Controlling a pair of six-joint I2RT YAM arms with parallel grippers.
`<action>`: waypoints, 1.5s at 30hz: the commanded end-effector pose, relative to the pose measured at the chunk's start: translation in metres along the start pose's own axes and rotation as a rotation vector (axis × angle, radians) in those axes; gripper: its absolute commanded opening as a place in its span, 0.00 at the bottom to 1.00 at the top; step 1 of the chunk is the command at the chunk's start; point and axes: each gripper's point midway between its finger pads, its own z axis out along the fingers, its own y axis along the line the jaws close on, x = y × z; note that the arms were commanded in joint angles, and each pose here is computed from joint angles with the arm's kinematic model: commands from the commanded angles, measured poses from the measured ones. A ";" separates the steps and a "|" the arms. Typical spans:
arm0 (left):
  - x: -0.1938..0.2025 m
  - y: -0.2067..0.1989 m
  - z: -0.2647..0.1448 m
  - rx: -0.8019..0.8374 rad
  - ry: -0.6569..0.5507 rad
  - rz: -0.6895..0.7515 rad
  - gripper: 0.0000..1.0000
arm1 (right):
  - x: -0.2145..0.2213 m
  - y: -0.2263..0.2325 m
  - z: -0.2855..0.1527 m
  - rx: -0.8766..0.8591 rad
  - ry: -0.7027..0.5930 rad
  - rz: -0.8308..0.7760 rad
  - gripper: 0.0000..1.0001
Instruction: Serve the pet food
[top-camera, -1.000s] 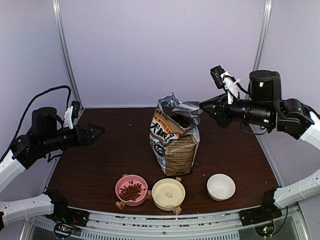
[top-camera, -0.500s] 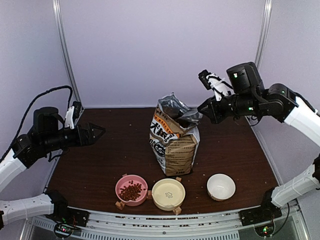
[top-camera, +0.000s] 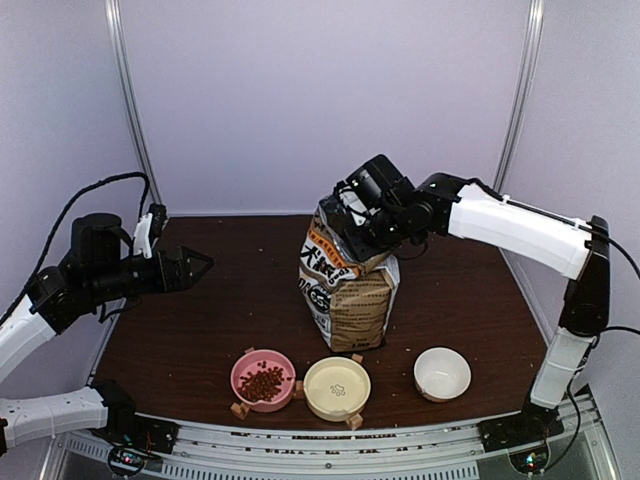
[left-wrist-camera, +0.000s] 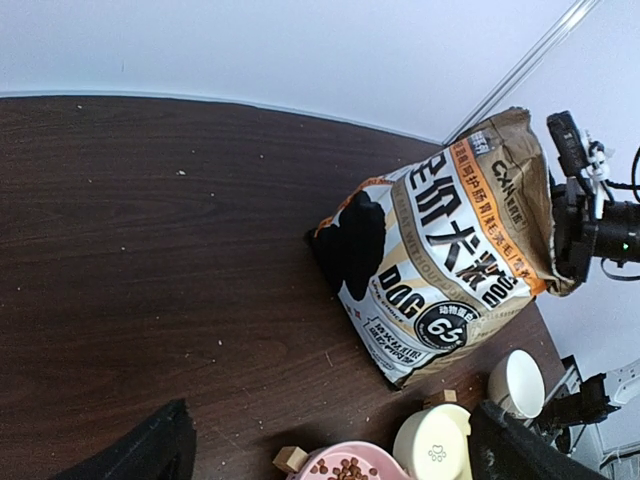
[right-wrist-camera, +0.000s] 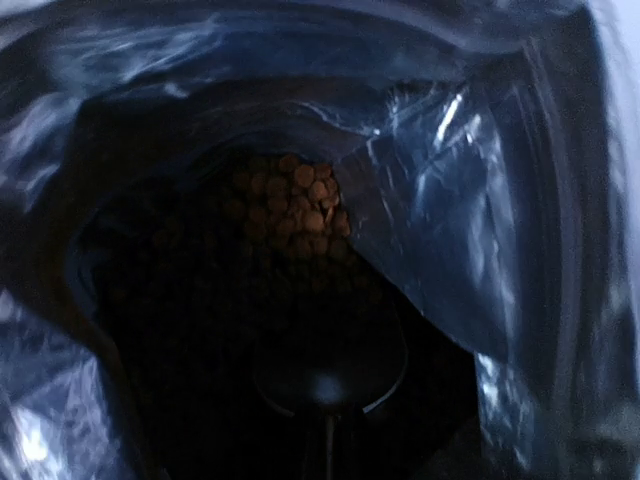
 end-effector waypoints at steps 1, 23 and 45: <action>-0.016 -0.006 -0.005 0.015 -0.056 0.010 0.98 | 0.012 -0.005 0.040 0.074 0.031 0.062 0.00; -0.018 -0.005 -0.014 0.013 -0.090 0.010 0.98 | -0.038 -0.003 -0.005 -0.048 -0.460 0.120 0.00; -0.020 -0.007 -0.016 0.022 -0.095 0.012 0.98 | -0.042 0.003 -0.066 -0.145 -0.602 0.076 0.00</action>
